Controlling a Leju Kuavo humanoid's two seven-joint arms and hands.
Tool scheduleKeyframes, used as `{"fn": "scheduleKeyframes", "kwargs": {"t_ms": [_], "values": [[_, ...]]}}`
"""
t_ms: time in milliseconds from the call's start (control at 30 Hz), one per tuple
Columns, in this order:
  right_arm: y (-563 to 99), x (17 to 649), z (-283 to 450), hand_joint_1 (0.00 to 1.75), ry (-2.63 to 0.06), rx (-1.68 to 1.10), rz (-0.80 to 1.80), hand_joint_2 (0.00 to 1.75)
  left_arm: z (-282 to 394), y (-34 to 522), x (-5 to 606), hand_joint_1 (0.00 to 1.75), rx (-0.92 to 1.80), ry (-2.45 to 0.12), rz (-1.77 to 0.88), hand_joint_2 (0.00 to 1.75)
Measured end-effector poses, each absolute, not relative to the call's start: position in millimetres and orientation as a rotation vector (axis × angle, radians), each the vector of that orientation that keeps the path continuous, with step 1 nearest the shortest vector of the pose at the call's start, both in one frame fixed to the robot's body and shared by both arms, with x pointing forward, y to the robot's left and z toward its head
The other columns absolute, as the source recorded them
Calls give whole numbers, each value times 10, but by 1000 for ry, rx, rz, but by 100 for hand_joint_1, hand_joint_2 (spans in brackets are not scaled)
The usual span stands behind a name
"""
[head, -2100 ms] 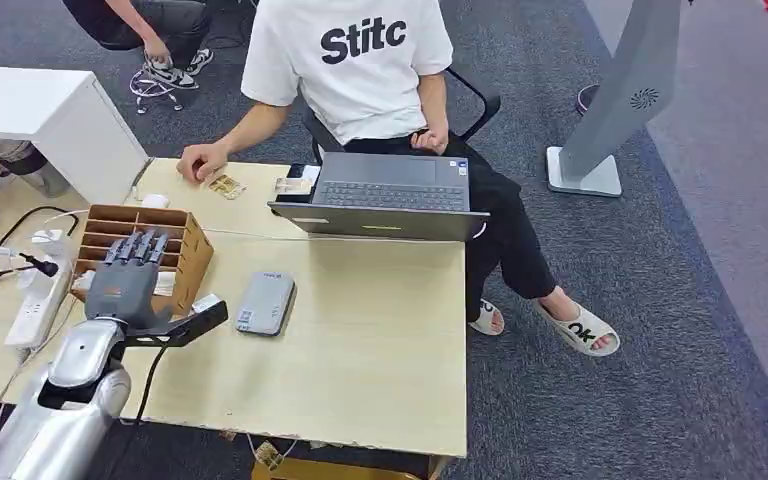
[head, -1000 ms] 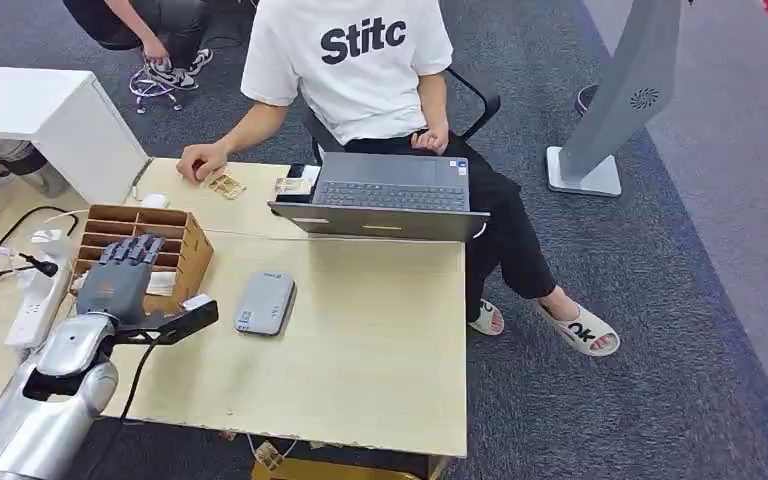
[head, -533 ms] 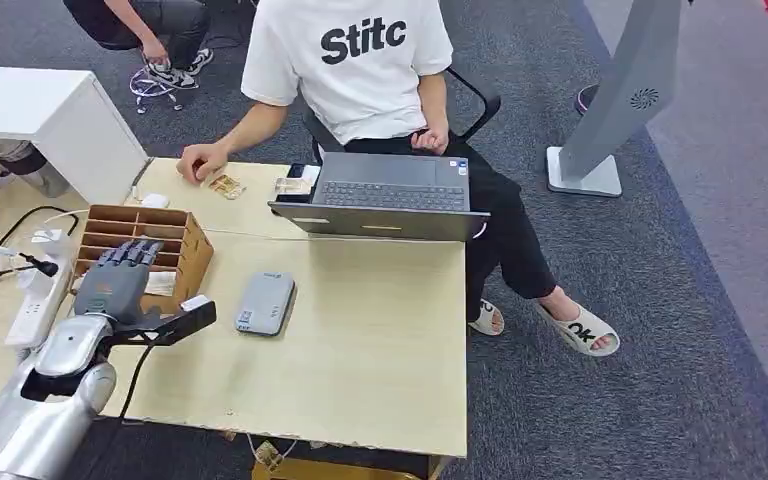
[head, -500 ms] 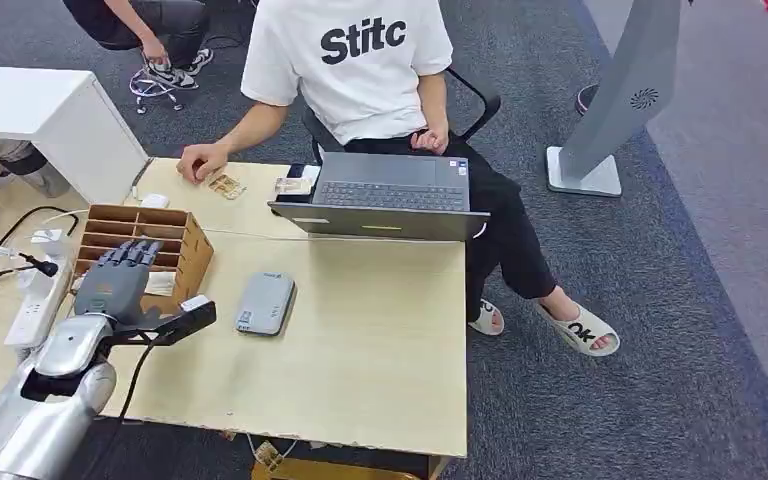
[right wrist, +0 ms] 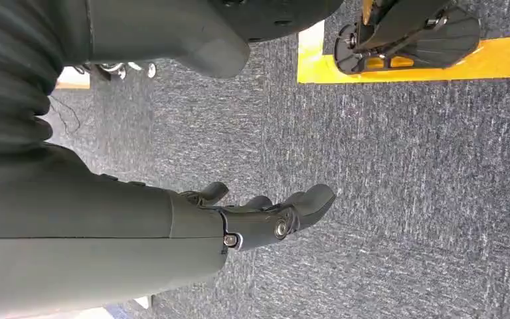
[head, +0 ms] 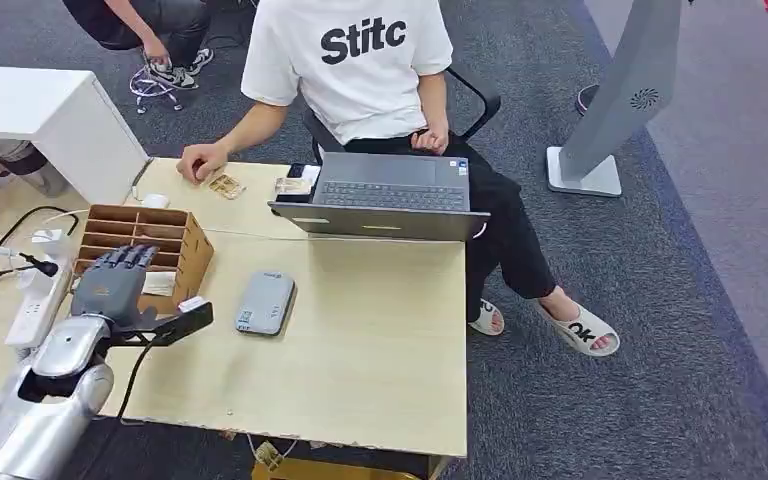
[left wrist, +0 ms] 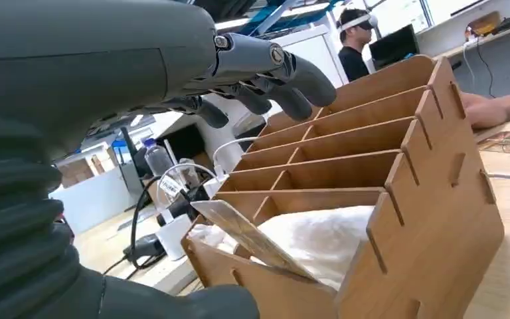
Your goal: Pass the card to the sensor for recognition and then transmit it.
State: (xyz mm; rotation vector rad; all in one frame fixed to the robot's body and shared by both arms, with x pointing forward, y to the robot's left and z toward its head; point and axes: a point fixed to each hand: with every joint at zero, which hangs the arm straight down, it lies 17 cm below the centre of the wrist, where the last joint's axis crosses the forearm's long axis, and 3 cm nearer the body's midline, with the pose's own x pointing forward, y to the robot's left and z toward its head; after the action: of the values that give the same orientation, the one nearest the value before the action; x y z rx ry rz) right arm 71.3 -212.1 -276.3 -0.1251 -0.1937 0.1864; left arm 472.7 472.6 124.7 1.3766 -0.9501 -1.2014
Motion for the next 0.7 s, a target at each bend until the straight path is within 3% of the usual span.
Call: {"fn": "scheduleKeyframes", "kwargs": {"t_ms": [533,600,633,667,700], "values": [[-2124,702,-2765,0,-189,-126,196,175,1021,4870,4641,37,1366,-868,-1216,175],[-2124,698,-2765,0,-188,-127,201,175,991,4887,4632,56,1363,-859,-1217,175],[-2124,699,-2765,0,-188,-127,201,175,981,4898,4628,115,1366,-854,-1217,175],[-2124,699,-2765,0,-188,-127,201,175,975,4909,4625,155,1371,-849,-1217,175],[-2124,698,-2765,0,-188,-127,202,175,968,4923,4621,155,1377,-844,-1216,175]]}}
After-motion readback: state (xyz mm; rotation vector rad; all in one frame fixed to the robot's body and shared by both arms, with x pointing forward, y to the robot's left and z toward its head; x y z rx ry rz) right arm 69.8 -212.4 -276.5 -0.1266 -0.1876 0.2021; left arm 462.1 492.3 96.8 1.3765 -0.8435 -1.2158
